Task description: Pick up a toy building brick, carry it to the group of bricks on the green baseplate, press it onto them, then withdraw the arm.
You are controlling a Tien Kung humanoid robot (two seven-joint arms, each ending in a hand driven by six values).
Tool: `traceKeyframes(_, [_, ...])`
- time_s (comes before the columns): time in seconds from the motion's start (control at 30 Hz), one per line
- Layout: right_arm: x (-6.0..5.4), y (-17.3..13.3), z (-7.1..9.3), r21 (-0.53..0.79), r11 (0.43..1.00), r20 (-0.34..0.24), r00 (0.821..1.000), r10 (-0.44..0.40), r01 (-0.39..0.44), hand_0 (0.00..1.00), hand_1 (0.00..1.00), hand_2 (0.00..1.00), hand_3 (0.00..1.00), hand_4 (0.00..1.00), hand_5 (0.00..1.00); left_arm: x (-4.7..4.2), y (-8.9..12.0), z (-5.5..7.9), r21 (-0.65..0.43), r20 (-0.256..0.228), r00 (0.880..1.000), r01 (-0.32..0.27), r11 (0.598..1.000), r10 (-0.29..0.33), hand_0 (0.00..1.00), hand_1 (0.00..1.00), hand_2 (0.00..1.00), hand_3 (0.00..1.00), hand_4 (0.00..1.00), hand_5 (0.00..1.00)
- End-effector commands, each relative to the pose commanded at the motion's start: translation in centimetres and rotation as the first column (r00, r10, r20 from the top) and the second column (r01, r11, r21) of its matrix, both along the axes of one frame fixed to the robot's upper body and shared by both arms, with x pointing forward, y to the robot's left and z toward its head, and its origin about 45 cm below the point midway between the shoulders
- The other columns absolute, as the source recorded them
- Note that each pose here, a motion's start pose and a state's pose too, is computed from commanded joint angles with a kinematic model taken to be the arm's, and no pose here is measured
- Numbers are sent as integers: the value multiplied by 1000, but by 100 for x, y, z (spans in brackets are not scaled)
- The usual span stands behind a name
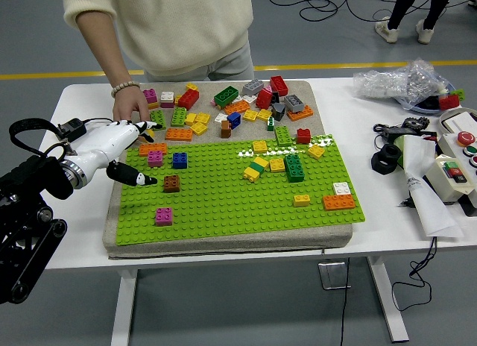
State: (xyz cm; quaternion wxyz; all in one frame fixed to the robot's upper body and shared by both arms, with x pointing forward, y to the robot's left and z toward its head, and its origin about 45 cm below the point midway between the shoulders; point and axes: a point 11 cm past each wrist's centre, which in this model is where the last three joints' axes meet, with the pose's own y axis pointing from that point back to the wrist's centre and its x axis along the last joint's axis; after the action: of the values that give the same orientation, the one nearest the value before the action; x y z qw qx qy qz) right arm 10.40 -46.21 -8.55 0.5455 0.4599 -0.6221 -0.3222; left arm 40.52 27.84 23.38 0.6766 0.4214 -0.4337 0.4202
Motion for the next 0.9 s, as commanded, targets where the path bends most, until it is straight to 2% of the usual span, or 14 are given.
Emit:
traceKeyframes(0.03, [1, -1, 1, 0, 1000, 0, 1000, 0, 0, 761, 676, 718, 737, 998, 683, 6, 0, 10, 2, 1, 1000, 2, 1000, -2, 813, 792, 682, 839, 998, 135])
traceKeyframes(0.07, [1, -1, 1, 0, 1000, 0, 1000, 0, 0, 761, 676, 718, 737, 998, 683, 8, 0, 12, 3, 1, 1000, 2, 1000, -2, 753, 736, 572, 797, 950, 97])
traceKeyframes(0.23, [17, -5, 6, -1, 1000, 3, 1000, -1, 1, 761, 676, 718, 737, 998, 683, 65, -68, -17, 30, -25, 999, 32, 999, -32, 753, 736, 572, 797, 950, 97])
traceKeyframes(0.27, [22, -6, 8, -1, 1000, 4, 1000, -1, 1, 761, 676, 718, 737, 998, 683, 72, -81, -33, 33, -31, 999, 36, 999, -35, 722, 714, 533, 772, 910, 60])
traceKeyframes(0.6, [30, -13, 13, -2, 1000, 6, 1000, -1, 1, 761, 676, 718, 737, 998, 683, 127, -216, -286, 43, -99, 994, 57, 997, -53, 720, 713, 525, 767, 893, 36])
traceKeyframes(0.83, [38, -13, 15, -2, 1000, 7, 1000, 1, -1, 761, 676, 718, 737, 998, 683, 166, -239, -355, 35, -121, 992, 53, 998, -48, 720, 720, 522, 758, 881, 32])
traceKeyframes(0.87, [38, -14, 15, -2, 1000, 6, 1000, 1, -1, 761, 676, 718, 737, 998, 683, 174, -240, -361, 33, -122, 991, 51, 998, -46, 762, 761, 557, 792, 903, 44])
traceKeyframes(0.9, [37, -14, 15, -3, 1000, 6, 1000, 1, -1, 761, 676, 718, 737, 998, 683, 184, -242, -368, 31, -124, 991, 49, 998, -44, 762, 761, 557, 792, 903, 44])
